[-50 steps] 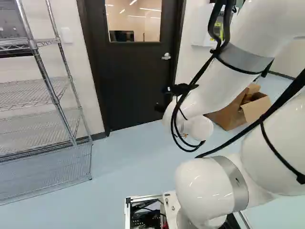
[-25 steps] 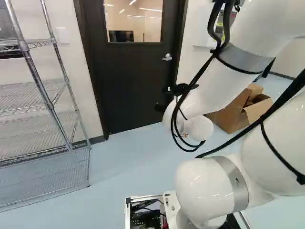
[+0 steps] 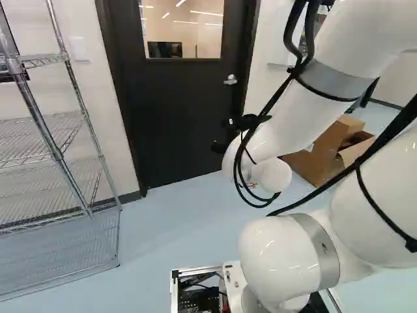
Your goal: Open the door and move inside
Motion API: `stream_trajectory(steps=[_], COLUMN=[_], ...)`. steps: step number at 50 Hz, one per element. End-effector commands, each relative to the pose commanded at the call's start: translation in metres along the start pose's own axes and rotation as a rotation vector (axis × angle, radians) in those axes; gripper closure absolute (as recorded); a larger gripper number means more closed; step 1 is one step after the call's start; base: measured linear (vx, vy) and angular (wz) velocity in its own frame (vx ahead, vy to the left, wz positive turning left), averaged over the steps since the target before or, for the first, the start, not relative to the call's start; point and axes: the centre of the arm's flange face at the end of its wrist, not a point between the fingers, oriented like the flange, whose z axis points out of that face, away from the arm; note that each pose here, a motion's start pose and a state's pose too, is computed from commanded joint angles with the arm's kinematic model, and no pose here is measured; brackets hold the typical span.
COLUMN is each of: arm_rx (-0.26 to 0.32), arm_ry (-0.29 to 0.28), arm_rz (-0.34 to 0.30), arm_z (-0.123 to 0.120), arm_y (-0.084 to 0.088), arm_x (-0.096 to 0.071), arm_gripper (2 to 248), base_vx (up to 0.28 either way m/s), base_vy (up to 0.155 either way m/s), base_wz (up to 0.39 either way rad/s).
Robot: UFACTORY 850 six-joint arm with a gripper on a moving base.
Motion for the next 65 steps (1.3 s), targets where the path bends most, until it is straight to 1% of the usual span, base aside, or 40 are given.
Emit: stream_trajectory(steps=[7, 40, 65], arm_rx=[0.000, 0.000, 0.000], arm_ry=[0.000, 0.000, 0.000], arm_rz=[0.000, 0.000, 0.000], arm_z=[0.0000, 0.0000, 0.0000], arm_y=[0.0000, 0.0000, 0.0000], arm_x=[0.0000, 0.0000, 0.0000], arm_gripper=[3, 3, 3], base_vx=[0.097, 0.129, 0.138], base_vy=[-0.062, -0.009, -0.049], base_wz=[-0.007, -0.006, -0.004])
